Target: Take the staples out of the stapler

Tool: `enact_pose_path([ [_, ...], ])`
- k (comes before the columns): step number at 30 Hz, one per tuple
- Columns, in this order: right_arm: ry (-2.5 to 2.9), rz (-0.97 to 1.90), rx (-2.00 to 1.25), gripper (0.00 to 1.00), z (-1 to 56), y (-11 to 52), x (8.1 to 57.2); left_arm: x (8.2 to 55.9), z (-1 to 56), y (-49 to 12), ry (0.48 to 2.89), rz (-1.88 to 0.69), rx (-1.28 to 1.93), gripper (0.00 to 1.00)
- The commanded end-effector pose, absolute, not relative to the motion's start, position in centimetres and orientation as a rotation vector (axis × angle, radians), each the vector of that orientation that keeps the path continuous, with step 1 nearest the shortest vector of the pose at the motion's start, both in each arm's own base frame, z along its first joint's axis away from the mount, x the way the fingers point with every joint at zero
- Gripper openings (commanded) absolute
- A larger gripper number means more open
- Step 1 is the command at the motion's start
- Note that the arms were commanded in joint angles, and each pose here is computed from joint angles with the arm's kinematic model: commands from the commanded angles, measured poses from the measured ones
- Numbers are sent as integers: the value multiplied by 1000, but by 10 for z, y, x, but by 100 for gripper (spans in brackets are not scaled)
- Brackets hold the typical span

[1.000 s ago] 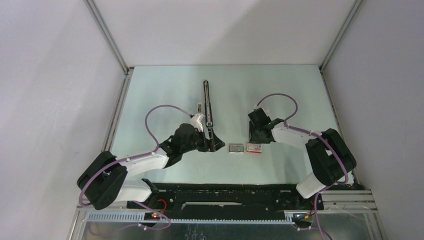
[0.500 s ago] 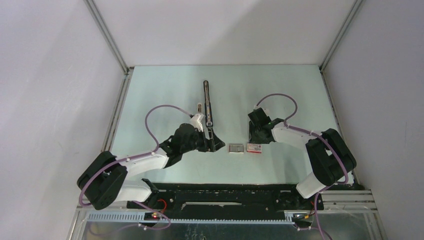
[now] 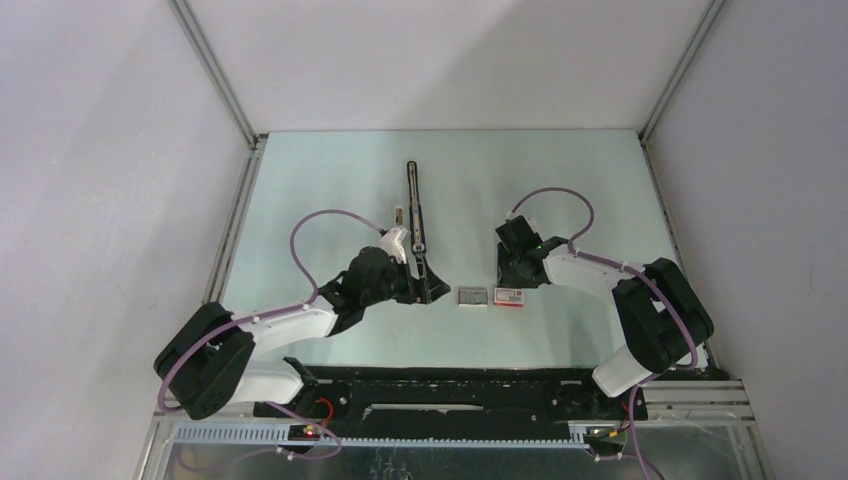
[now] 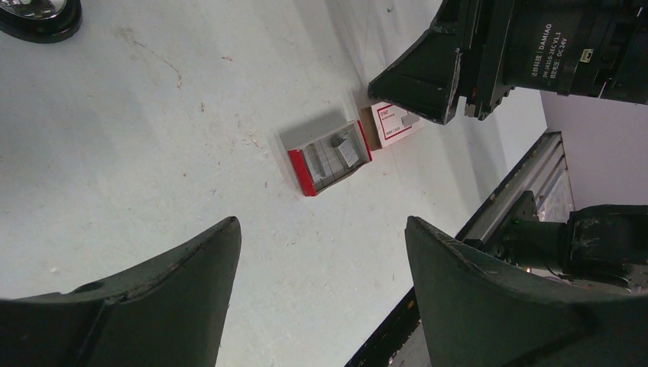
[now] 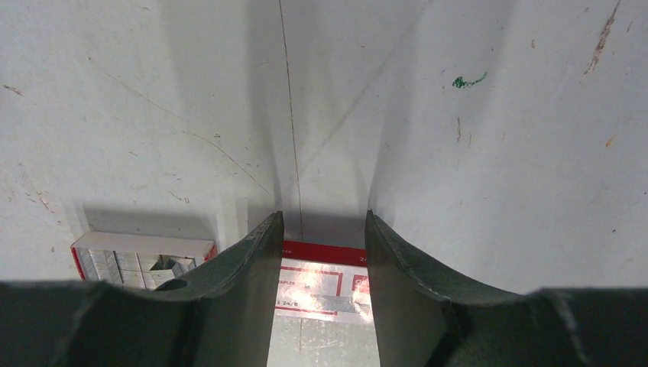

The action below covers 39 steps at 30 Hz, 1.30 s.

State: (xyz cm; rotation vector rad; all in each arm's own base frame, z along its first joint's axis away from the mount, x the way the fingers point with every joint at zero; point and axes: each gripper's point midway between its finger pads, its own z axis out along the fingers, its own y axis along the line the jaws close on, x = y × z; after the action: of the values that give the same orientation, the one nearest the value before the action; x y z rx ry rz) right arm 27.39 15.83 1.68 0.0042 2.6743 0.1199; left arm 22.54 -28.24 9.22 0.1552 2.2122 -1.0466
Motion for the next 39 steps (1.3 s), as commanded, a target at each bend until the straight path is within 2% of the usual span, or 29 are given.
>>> enact_pose_path([
  [1, 2624, 148, -12, 52, 35, 164, 283, 223, 90, -279, 2202, -1032, 164, 84],
  [5, 2612, 140, 1, 52, 37, 163, 285, 223, 89, -279, 2204, -1033, 162, 84],
  [12, 2525, 134, 90, 58, 57, 154, 299, 225, 90, -279, 2202, -1027, 154, 84],
  [19, 2388, 161, 311, 64, 86, 118, 307, 229, 93, -276, 2192, -1005, 124, 84],
  [26, 2217, 485, 490, 70, 104, 91, 293, 233, 92, -275, 2206, -978, 103, 84],
  [39, 2380, 430, 466, 69, 86, 74, 249, 239, 83, -282, 2257, -923, 174, 79],
])
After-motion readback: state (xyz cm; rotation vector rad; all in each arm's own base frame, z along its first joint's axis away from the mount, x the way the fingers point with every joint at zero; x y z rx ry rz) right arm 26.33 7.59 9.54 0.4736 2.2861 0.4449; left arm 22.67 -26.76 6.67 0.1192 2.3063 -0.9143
